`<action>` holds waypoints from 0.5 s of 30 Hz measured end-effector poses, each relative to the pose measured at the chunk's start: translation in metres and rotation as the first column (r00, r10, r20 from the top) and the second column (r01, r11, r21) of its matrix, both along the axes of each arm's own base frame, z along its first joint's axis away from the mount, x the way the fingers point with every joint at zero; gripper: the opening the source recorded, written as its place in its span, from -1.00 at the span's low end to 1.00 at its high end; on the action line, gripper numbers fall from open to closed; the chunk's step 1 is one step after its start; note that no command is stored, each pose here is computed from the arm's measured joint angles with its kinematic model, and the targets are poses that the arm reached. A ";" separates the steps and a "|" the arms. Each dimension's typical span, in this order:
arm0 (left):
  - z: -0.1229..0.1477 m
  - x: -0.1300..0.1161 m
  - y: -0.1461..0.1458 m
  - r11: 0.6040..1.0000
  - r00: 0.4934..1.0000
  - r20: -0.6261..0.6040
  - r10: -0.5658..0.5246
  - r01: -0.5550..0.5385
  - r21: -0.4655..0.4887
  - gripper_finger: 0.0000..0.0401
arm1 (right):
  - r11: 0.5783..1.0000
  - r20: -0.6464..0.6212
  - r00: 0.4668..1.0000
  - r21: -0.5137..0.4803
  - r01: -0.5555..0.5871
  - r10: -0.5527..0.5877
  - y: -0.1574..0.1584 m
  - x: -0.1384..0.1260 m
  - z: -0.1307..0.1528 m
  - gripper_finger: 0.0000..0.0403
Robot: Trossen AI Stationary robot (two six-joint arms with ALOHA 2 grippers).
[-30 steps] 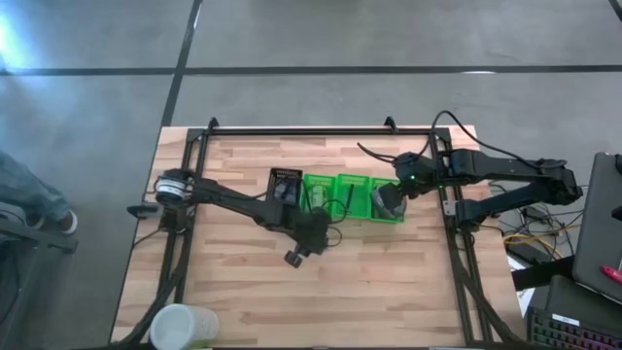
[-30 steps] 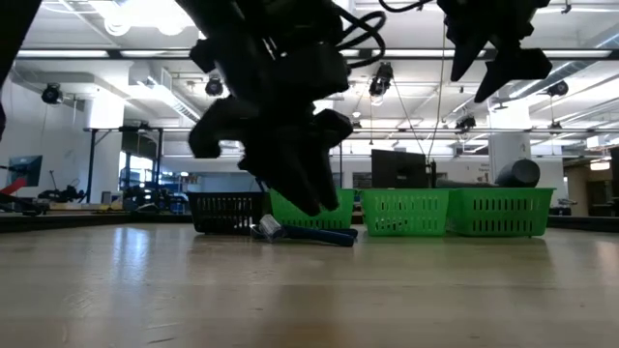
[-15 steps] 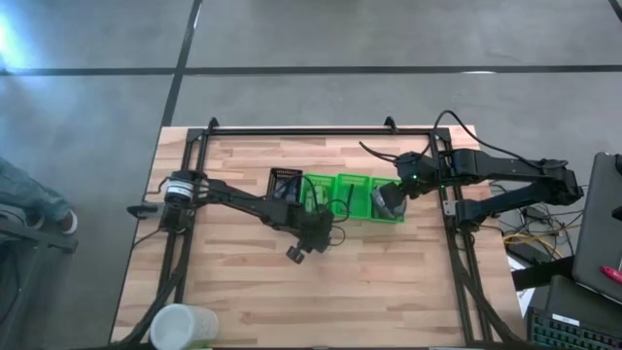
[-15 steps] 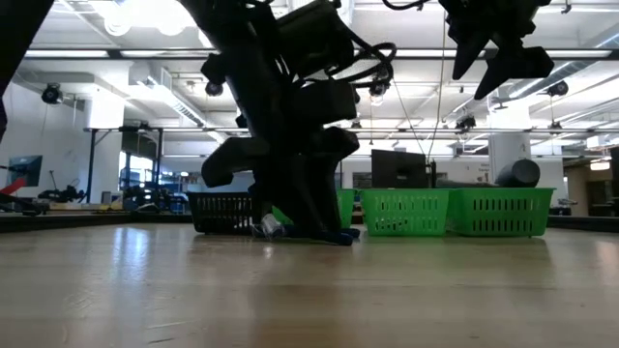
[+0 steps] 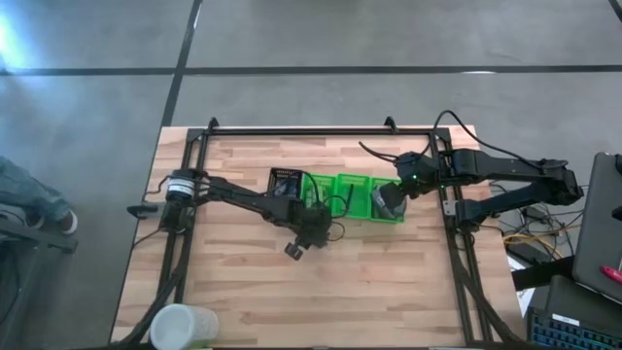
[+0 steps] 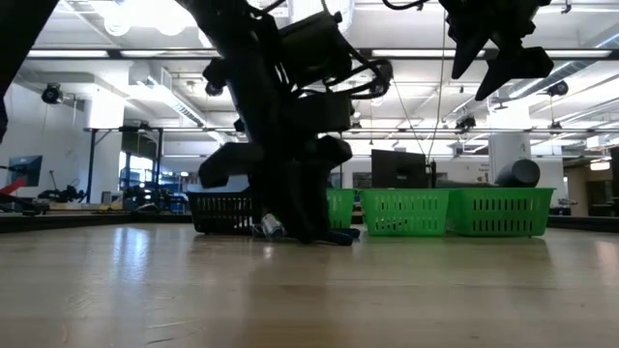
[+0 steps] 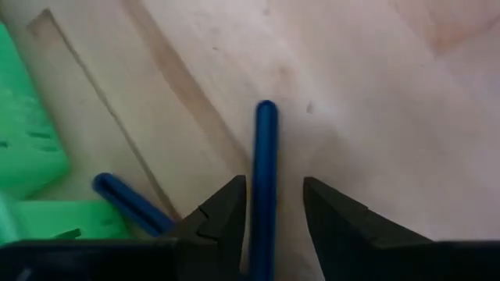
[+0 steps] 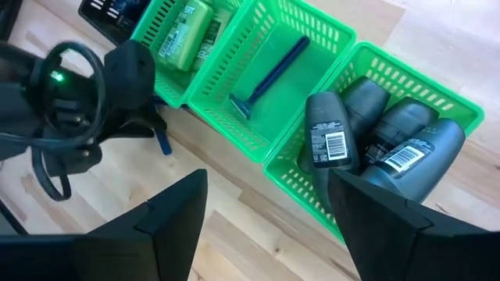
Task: Pick & Place Travel size toiletries
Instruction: Put the blue razor into the middle green basket
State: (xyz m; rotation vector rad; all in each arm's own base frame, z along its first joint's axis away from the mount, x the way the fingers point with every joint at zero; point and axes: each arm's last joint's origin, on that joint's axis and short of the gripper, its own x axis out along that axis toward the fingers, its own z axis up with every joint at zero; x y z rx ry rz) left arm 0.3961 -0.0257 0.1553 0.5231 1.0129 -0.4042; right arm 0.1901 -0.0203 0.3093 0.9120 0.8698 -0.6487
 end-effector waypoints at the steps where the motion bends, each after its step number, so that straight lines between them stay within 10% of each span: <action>1: 0.000 0.000 0.002 1.000 1.000 0.001 0.010 -0.010 -0.002 -0.33 | 1.000 0.000 1.000 -0.002 -0.001 0.001 0.000 0.000 0.000 0.28; 15: -0.002 -0.002 0.004 0.999 0.999 -0.033 0.033 -0.034 -0.026 -0.76 | 1.000 0.000 1.000 0.005 0.012 -0.012 0.000 0.000 0.000 0.12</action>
